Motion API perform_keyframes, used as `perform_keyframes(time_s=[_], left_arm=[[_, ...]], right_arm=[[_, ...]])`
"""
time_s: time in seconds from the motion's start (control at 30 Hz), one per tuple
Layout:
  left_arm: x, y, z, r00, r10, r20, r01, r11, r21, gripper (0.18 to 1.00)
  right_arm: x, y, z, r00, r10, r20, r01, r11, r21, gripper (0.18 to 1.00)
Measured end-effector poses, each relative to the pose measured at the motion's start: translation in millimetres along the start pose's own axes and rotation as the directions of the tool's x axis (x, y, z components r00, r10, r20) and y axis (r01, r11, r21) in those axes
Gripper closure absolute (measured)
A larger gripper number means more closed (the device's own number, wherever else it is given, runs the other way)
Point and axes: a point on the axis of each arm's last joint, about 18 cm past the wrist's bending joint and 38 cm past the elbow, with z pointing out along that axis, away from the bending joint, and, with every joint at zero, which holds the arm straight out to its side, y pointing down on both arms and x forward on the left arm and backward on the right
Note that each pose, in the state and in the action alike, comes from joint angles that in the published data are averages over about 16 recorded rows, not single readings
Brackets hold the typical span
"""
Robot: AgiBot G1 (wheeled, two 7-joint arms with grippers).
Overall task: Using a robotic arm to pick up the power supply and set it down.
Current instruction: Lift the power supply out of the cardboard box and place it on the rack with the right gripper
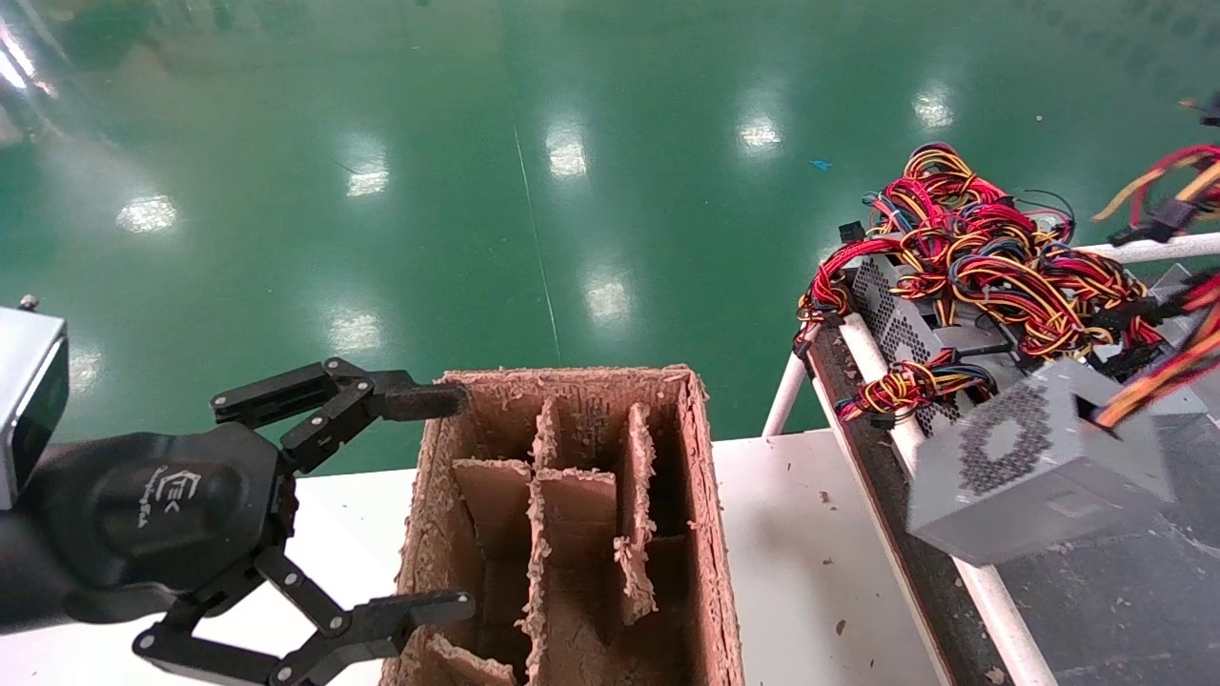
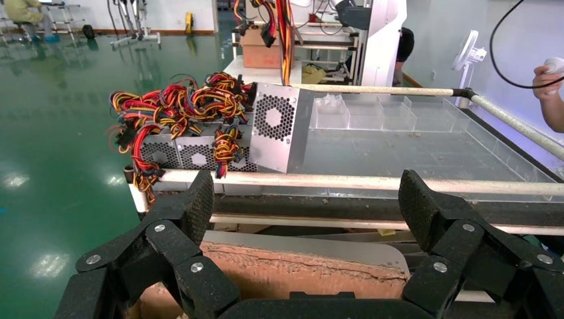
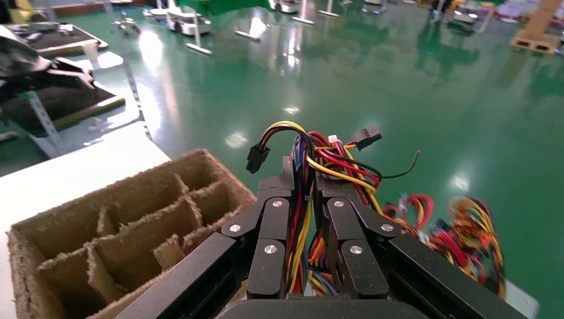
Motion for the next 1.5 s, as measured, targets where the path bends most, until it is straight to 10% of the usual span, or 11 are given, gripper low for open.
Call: perform_keyframes(time_s=[0.57,1.5], left_arm=[[0,0,0,1.000,0.000,0.000,0.000,1.000,0.000,0.184],[0,0,0,1.000,0.000,0.000,0.000,1.000,0.000,0.184]], right_arm=[[5,42,-37,0.995,0.001,-0.100,-0.016,0.988,-0.155,0.939],[20,63,22,0.999,0.029,-0.017,-0.031,0.989,-0.147,0.939]])
